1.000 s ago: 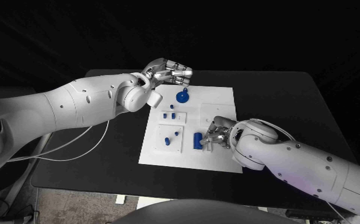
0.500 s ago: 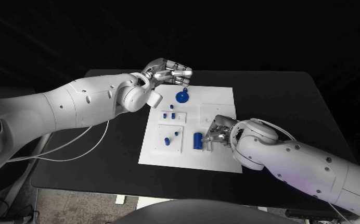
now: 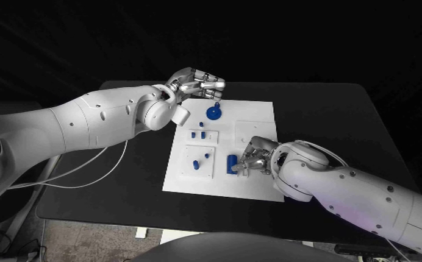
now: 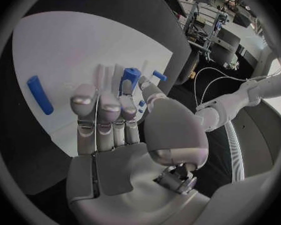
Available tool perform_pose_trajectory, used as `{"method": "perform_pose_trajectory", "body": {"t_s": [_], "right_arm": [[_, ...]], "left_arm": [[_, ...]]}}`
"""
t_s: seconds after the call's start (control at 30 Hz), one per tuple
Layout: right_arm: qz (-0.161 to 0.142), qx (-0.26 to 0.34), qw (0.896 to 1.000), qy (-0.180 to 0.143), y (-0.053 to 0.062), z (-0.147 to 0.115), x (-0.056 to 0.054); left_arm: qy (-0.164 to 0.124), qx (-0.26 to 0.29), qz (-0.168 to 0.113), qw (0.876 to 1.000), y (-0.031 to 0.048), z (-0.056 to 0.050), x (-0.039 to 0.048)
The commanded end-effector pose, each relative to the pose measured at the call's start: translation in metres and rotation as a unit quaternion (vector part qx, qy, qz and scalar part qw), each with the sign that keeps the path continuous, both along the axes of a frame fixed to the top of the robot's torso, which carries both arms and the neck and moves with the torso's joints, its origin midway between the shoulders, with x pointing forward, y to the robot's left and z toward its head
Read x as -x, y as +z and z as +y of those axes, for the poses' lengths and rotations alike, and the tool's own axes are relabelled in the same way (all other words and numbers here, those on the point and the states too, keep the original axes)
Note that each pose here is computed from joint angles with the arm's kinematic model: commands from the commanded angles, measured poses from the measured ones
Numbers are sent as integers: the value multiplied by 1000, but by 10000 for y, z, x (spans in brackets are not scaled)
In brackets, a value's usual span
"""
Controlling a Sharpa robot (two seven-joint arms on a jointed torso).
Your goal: Assemble the parts on the task board
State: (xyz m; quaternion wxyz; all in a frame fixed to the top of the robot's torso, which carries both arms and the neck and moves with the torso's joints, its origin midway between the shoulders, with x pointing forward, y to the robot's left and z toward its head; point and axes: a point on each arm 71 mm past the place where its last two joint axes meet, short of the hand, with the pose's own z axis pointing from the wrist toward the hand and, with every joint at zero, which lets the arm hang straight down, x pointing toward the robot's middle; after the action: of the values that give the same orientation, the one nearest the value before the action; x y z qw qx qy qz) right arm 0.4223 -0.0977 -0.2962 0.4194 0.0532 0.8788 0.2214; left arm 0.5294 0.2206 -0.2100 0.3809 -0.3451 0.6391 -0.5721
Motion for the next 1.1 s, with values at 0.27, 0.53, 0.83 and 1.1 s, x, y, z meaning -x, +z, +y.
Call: {"method": "perform_pose_trajectory", "body": {"t_s": [0.27,0.53,0.83,1.1], "right_arm": [[21,6,999,34,-57,-4,86],[5,28,999,27,-79,-33,59],[-6,37,999,12,-99,-21,14],[-7,38,999,11,-110,-5,-2]], "left_arm": [[-8,3,-2,1000,9,-11,6],[-8,3,-2,1000,9,-12,7],[-8,3,-2,1000,9,-16,6],[-9,3,-1,1000,8,-17,6]]}}
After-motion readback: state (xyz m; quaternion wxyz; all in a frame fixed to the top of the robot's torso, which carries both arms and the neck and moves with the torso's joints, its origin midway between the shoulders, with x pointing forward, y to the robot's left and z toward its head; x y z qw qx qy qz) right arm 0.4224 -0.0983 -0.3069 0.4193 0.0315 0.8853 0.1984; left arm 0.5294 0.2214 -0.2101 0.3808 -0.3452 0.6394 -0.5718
